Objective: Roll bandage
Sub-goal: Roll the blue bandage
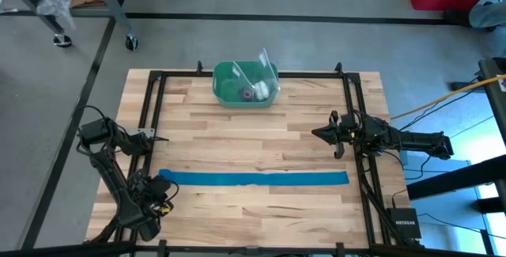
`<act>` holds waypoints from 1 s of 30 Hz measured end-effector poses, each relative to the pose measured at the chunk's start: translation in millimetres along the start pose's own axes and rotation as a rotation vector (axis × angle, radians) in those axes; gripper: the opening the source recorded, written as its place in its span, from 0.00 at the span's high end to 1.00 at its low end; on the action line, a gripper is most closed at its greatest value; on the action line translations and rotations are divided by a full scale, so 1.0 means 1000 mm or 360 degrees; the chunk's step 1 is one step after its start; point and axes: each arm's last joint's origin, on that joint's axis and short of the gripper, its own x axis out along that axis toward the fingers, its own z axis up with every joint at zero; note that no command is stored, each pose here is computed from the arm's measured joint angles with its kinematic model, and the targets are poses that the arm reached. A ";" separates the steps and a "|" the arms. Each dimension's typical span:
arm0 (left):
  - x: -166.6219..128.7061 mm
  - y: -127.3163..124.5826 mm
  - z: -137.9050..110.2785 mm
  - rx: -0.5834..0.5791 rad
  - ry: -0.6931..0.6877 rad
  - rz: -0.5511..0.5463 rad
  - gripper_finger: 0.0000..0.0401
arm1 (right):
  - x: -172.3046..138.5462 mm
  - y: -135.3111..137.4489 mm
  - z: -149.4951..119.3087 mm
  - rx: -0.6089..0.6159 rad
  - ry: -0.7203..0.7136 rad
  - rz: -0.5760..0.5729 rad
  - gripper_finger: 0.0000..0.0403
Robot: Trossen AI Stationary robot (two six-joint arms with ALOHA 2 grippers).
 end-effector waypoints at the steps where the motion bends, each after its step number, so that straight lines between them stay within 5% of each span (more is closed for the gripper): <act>1: 0.001 0.000 -0.001 0.0000 -0.0002 -0.0002 0.63 | 0.000 0.000 0.000 0.0000 0.0000 0.0000 0.97; 30: 0.044 0.020 -0.007 -0.0212 -0.0205 0.0100 0.68 | 0.000 0.000 0.000 0.0000 0.0001 -0.0001 0.97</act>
